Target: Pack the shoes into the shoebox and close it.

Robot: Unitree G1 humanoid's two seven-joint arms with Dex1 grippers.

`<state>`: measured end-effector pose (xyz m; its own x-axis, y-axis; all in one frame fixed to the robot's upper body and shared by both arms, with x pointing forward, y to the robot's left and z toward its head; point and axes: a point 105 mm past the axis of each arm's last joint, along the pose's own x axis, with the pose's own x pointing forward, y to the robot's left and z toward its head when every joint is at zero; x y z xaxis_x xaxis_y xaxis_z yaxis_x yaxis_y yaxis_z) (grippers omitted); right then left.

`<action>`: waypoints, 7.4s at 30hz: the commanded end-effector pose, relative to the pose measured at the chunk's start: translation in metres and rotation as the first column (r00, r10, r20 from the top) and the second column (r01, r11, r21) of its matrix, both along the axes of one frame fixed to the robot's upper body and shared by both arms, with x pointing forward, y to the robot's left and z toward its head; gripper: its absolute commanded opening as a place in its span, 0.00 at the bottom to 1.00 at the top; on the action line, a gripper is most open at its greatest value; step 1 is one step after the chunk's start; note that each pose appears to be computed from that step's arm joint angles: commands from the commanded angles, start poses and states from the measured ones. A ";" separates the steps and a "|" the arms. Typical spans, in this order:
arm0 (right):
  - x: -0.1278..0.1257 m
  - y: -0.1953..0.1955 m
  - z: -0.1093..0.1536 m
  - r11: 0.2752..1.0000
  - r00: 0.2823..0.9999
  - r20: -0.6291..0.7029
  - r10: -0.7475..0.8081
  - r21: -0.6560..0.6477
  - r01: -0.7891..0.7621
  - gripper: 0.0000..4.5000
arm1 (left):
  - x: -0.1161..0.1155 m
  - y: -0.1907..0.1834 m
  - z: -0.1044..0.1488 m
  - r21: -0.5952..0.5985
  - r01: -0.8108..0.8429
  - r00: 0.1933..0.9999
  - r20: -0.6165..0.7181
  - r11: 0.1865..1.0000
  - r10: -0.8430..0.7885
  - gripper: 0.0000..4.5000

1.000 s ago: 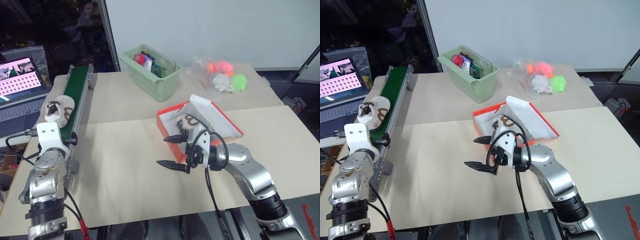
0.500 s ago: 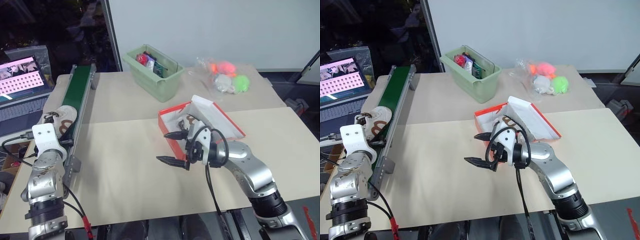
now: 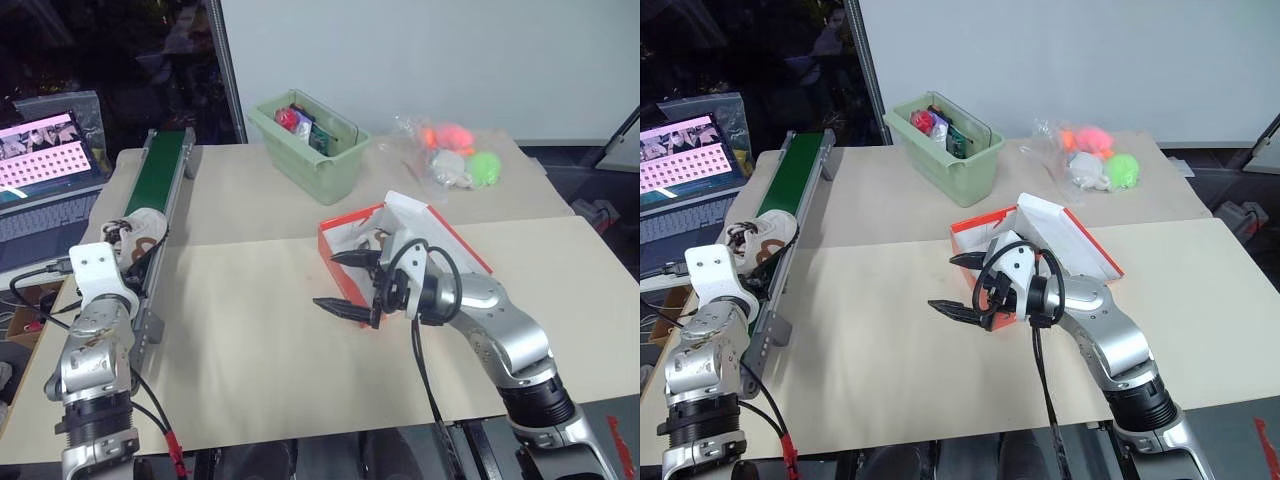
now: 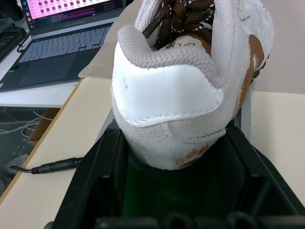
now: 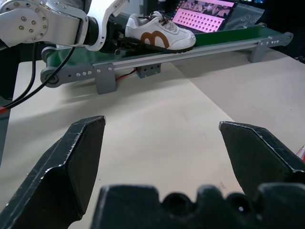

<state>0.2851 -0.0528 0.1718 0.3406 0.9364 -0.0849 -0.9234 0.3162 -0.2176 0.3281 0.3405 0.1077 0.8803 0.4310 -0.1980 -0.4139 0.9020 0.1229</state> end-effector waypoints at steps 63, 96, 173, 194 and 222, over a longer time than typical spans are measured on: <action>0.076 0.045 0.090 0.747 0.777 -0.629 -0.012 0.511 0.425 0.27 | 0.005 -0.242 0.085 0.028 0.857 0.455 0.424 0.514 -0.783 0.67; 0.108 -0.062 0.032 0.835 0.777 -0.448 -0.441 -0.523 0.172 0.27 | -0.032 -0.240 0.049 0.166 0.937 0.281 0.175 0.309 -0.944 0.99; 0.072 -0.202 -0.081 0.369 0.218 -0.477 -0.851 -0.250 0.895 0.01 | -0.032 -0.249 0.048 0.166 0.976 0.125 0.091 0.139 -0.988 1.00; 0.113 -0.160 -0.016 0.428 0.436 -0.695 -0.572 0.201 0.881 0.01 | -0.032 -0.245 0.054 0.184 0.966 0.165 0.096 0.181 -0.982 1.00; 0.097 -0.032 -0.053 0.861 0.772 -0.381 -0.508 -0.224 0.456 0.01 | -0.049 -0.221 0.067 0.158 0.931 0.315 0.111 0.330 -0.943 1.00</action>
<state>0.3763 -0.0749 0.1348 0.6378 0.6927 -0.3367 -0.6958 0.7057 0.1335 0.2835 0.1202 0.1629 0.7158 -0.6952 -0.0661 0.6933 0.6961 0.1864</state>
